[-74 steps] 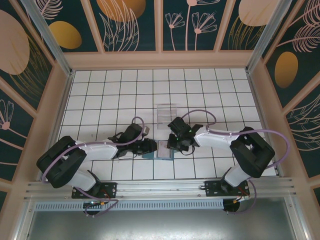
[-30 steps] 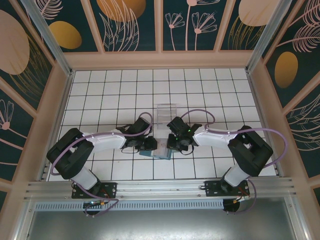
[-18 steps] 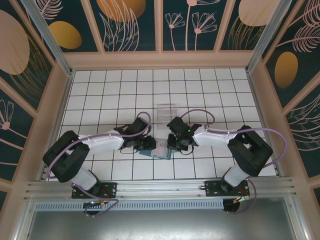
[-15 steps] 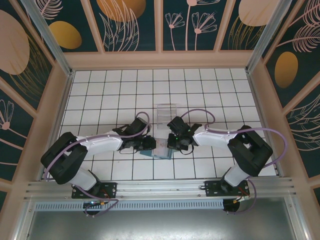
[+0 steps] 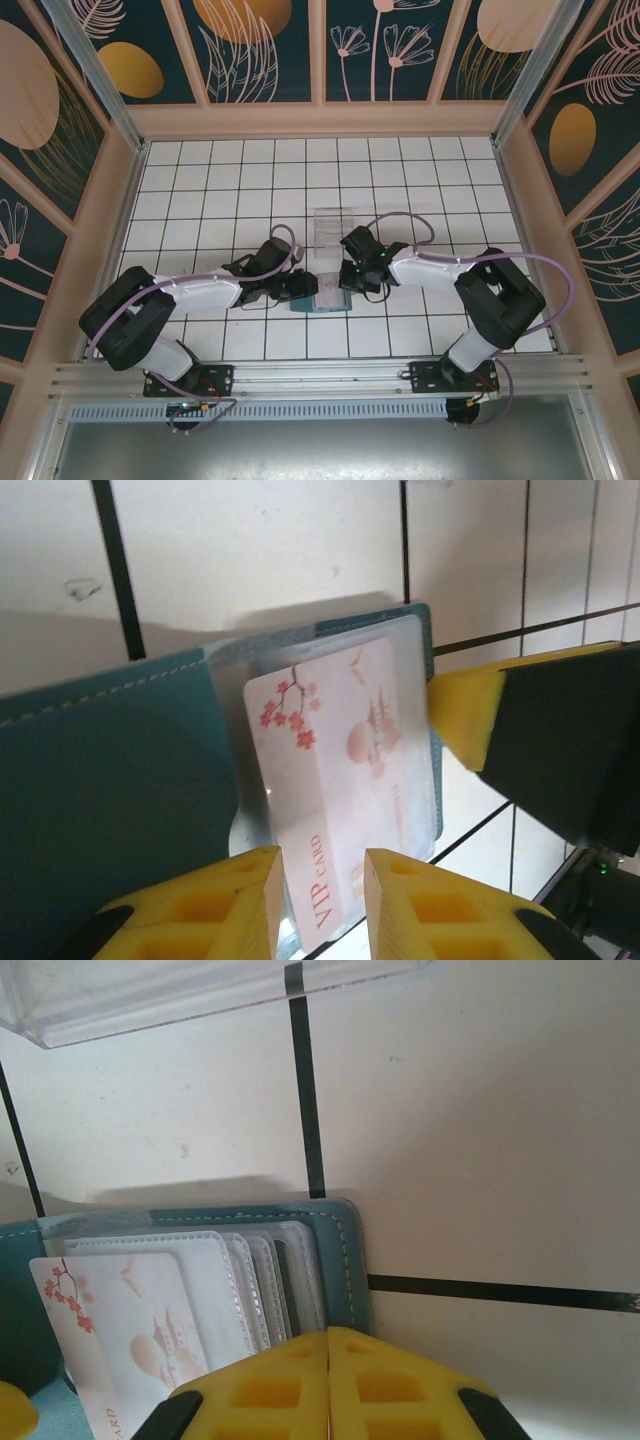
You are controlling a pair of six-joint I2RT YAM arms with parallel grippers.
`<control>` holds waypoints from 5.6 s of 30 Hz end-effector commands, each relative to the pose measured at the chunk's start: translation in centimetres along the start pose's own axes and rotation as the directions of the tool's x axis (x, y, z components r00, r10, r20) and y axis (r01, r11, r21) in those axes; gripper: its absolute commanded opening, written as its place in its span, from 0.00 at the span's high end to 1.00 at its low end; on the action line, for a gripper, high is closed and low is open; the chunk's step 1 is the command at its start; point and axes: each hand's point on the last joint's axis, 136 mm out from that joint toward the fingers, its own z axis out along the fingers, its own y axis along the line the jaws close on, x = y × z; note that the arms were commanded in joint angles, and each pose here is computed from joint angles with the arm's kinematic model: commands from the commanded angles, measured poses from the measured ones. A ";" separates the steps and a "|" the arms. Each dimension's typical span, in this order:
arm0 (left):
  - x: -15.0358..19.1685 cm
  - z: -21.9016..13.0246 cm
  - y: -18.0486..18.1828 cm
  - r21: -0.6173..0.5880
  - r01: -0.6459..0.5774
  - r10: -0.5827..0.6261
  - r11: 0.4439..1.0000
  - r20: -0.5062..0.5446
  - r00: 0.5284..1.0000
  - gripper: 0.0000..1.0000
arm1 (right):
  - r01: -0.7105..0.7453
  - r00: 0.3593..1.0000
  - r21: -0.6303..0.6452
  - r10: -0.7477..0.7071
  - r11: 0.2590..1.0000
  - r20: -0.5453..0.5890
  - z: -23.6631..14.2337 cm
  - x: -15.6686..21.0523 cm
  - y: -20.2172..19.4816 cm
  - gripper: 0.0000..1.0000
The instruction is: Take the credit cards out of the card holder
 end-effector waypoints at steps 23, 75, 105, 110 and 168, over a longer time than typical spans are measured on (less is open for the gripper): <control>0.7 2.1 1.2 0.096 0.109 -0.103 0.989 -0.068 0.992 0.77 | -0.006 1.000 0.065 0.006 0.998 0.006 0.3 0.0 -1.4 0.92; 0.9 0.7 1.3 0.242 0.117 -0.107 0.963 -0.054 0.993 0.72 | -0.021 0.998 0.093 0.016 0.995 0.053 -1.5 -0.9 -0.7 0.83; 0.8 1.7 1.2 0.243 0.125 -0.106 0.962 -0.087 0.991 0.70 | 0.021 0.999 0.063 -0.019 0.998 -0.043 0.7 1.2 0.1 0.74; 0.8 2.3 1.3 0.248 0.138 -0.115 0.959 -0.105 0.988 0.71 | 0.021 0.999 0.061 -0.018 0.998 -0.042 0.8 1.3 0.2 0.75; -0.8 2.3 1.4 0.125 0.152 -0.142 0.980 -0.091 0.986 0.86 | 0.029 0.999 0.073 -0.026 0.997 -0.040 0.8 1.3 0.2 0.84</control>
